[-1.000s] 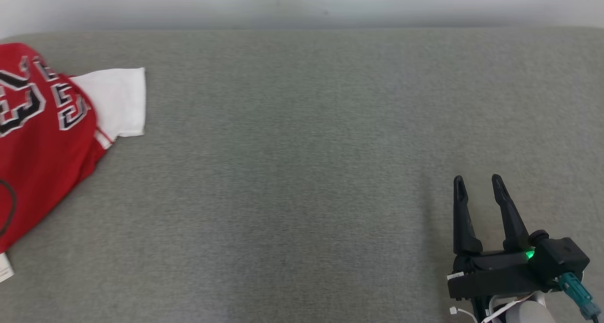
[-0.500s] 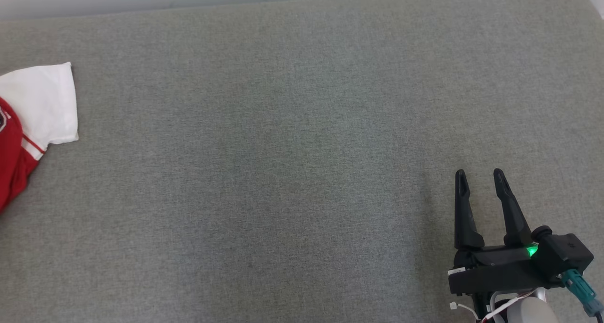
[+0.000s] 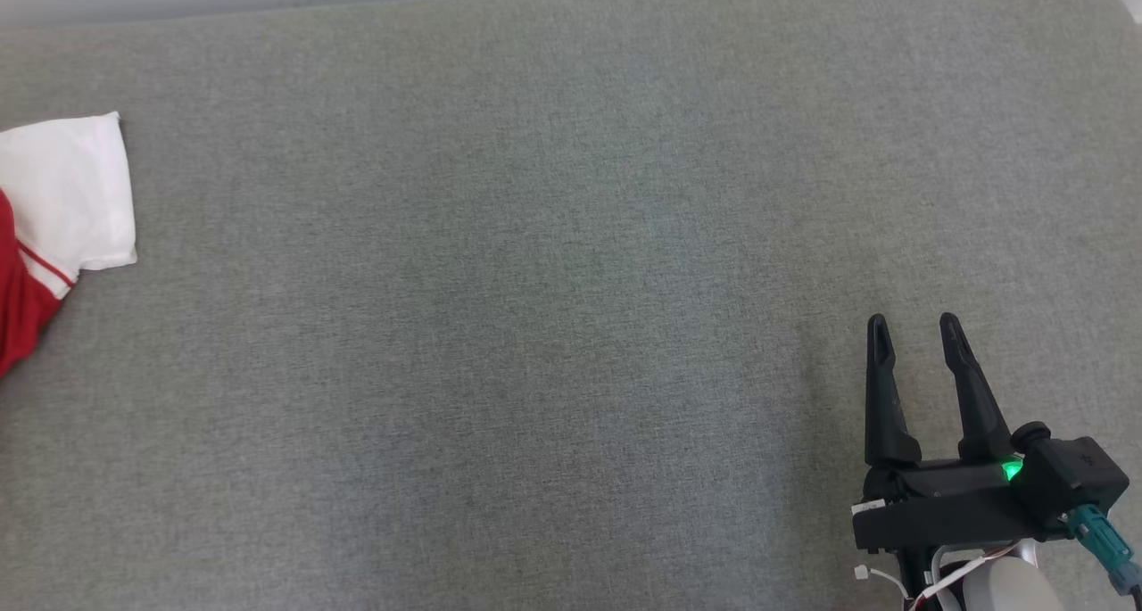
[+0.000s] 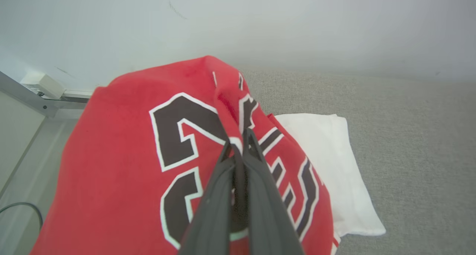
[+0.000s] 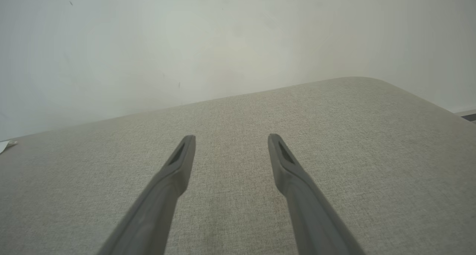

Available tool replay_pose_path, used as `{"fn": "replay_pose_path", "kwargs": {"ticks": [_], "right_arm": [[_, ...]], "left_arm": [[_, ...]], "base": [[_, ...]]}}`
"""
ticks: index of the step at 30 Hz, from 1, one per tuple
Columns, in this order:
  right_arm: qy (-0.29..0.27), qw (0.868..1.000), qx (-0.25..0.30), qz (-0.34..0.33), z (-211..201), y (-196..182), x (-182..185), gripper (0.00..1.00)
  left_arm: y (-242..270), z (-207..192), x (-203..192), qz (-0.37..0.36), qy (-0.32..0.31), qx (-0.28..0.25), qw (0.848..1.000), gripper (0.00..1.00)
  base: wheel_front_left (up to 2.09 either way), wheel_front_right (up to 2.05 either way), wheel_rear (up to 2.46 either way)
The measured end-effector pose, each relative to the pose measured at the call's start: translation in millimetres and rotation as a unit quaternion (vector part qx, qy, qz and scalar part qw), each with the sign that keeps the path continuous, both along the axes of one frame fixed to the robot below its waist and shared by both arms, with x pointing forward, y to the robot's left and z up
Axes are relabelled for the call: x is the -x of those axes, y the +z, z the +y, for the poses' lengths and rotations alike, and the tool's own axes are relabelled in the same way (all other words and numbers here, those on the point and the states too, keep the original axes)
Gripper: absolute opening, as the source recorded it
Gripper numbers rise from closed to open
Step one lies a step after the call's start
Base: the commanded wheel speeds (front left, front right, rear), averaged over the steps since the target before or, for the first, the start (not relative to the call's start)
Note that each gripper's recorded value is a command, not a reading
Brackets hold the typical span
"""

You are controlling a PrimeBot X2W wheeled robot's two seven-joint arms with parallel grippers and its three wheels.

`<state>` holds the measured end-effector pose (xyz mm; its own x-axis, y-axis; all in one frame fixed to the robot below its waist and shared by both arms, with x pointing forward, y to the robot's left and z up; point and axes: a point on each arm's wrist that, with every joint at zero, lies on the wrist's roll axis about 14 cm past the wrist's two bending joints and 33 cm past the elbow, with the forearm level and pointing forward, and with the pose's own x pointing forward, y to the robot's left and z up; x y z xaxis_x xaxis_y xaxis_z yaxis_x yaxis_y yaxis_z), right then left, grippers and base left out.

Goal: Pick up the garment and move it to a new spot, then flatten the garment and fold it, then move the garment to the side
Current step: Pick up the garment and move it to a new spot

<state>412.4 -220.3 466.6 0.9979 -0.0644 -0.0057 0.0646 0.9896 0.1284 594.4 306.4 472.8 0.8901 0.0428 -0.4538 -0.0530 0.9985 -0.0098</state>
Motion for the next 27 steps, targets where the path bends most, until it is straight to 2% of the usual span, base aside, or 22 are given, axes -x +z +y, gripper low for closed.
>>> {"fn": "replay_pose_path", "kwargs": {"ticks": [6, 11, 15, 19, 23, 27], "right_arm": [[0.005, 1.000, -0.004, -0.002, 4, 2, 3, 1.00], [0.016, 1.000, -0.008, -0.008, 12, 7, 5, 1.00], [0.021, 1.000, -0.011, -0.011, 17, 10, 11, 1.00], [0.027, 0.999, -0.013, -0.018, 21, 16, 15, 1.00], [0.027, 0.999, -0.014, -0.024, 21, 21, 20, 1.00], [0.025, 0.999, -0.015, -0.033, 19, 27, 25, 1.00]], "left_arm": [[54, 4, -6, -0.091, -0.009, -0.017, 0.996, 0.00], [127, 6, -6, -0.194, -0.019, -0.025, 0.980, 0.00], [190, 5, 2, -0.272, -0.029, -0.035, 0.961, 0.00], [254, -10, 14, -0.348, -0.055, -0.038, 0.935, 0.00], [305, -39, 28, -0.407, -0.092, -0.019, 0.909, 0.00], [330, -81, 39, -0.433, -0.143, -0.006, 0.890, 0.00]], "base": [[0.00, 0.00, 0.00], [0.00, 0.00, 0.00], [0.00, 0.00, 0.00], [0.00, 0.00, 0.00], [0.00, 0.00, 0.00], [0.00, 0.00, 0.00]]}}
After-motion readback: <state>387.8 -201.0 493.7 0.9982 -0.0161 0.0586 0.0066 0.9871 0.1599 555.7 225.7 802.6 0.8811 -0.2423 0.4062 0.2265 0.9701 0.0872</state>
